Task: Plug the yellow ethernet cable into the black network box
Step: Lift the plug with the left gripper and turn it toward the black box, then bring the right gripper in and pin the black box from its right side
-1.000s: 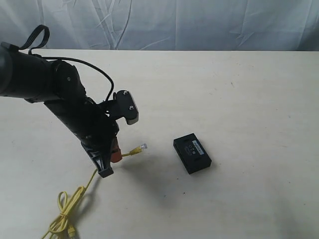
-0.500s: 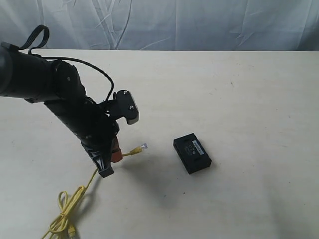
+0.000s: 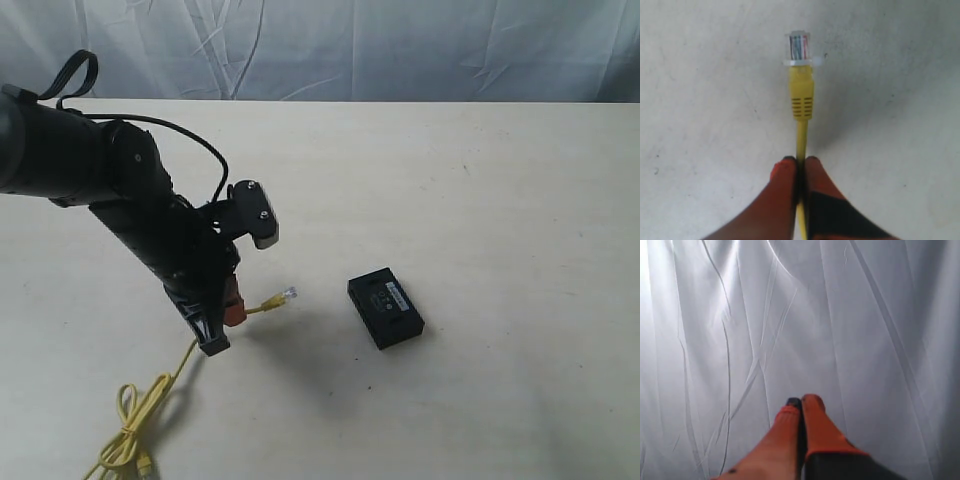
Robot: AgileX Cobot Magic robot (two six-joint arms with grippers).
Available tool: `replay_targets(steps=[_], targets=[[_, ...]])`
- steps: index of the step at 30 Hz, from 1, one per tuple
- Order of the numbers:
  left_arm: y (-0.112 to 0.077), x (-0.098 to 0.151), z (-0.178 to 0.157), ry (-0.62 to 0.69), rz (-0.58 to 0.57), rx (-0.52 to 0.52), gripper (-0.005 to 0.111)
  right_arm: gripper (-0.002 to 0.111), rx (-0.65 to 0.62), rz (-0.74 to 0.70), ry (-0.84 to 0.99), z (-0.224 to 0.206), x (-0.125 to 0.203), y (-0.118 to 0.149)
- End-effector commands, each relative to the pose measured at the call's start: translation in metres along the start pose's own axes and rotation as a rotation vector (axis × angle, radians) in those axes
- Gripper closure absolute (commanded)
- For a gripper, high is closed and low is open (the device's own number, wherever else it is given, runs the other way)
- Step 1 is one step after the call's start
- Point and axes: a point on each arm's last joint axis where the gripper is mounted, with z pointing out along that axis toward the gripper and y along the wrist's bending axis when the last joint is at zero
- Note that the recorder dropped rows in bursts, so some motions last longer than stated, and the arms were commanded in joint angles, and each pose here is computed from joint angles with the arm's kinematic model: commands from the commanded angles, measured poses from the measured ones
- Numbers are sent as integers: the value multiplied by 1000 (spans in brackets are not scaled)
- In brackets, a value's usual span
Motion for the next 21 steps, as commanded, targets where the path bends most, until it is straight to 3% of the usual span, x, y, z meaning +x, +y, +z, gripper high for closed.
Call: replay_targets(steps=[1, 7, 14, 16, 19, 21], targets=[[-5, -3, -1, -18, -20, 10, 107, 109, 28, 93, 178, 3, 5, -1], [-21, -18, 5, -8, 10, 20, 107, 109, 39, 107, 515, 40, -9, 3], [-21, -36, 18, 27, 4, -18, 107, 109, 75, 295, 974, 113, 10, 11], [-19, -40, 23, 29, 3, -16, 107, 109, 40, 279, 1110, 132, 31, 15], [-14, -45, 36, 39, -22, -8, 107, 109, -102, 304, 1370, 165, 96, 32], [-12, -47, 37, 35, -23, -9, 107, 109, -161, 330, 1435, 172, 119, 39]])
